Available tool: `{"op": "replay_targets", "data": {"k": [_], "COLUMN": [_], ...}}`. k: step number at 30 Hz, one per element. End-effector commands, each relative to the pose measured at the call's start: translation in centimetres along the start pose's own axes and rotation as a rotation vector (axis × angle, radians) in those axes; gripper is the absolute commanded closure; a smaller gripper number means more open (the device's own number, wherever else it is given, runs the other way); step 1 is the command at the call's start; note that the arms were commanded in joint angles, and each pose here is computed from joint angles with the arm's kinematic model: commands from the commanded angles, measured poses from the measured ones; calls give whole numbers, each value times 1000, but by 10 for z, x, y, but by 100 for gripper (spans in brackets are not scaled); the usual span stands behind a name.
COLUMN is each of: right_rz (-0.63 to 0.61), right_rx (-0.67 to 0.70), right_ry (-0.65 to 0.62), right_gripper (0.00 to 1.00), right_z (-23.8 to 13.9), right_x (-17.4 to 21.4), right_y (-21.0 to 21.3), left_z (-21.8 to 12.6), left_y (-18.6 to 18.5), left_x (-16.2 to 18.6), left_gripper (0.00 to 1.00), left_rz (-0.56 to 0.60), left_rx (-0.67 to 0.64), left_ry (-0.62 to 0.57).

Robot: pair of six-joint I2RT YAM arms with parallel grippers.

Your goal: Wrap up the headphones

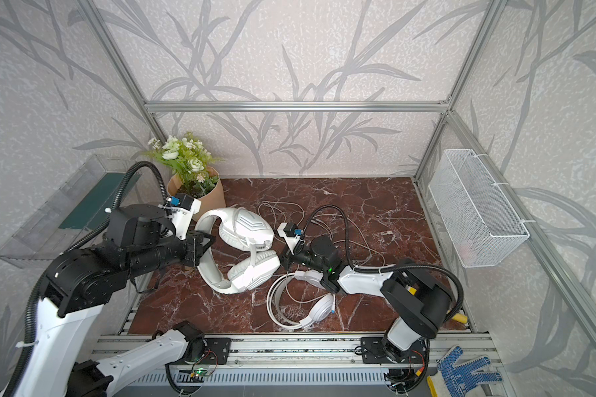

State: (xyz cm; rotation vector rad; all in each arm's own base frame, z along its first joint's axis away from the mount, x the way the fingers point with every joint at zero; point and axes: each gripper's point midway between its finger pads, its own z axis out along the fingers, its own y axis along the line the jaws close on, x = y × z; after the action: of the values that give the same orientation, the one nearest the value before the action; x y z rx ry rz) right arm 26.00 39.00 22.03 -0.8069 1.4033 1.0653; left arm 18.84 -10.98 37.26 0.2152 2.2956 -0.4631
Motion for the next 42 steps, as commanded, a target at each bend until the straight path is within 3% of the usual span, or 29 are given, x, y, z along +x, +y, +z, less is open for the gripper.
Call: {"op": "replay_targets", "data": {"k": [1, 11, 17, 24, 29, 34, 40, 42], "right_rz": [9, 21, -50, 2, 18, -18, 3, 11], "right_rx": [-54, 20, 136, -78, -122, -92, 32, 33], "right_ry": [-112, -100, 22, 168, 205, 244, 193, 206], "right_gripper": [7, 10, 10, 16, 18, 30, 36, 51], "right_z": [6, -3, -28, -34, -19, 6, 4, 5], "right_x": [-11, 7, 0, 13, 29, 47, 55, 58], "right_y": [10, 3, -5, 39, 50, 76, 52, 48], "left_z": [-11, -6, -3, 2, -1, -2, -9, -8], "left_y": [-1, 8, 14, 16, 14, 12, 13, 13], "left_x": [-13, -16, -16, -13, -14, -12, -11, -10], "left_gripper": [100, 100, 100, 100, 100, 100, 100, 100], "left_rz": [-38, -6, 16, 19, 9, -13, -23, -24], "left_rx": [1, -59, -96, -111, -97, -85, -82, -84], "left_ry": [-53, -52, -54, -28, -39, -34, -50, -47]}}
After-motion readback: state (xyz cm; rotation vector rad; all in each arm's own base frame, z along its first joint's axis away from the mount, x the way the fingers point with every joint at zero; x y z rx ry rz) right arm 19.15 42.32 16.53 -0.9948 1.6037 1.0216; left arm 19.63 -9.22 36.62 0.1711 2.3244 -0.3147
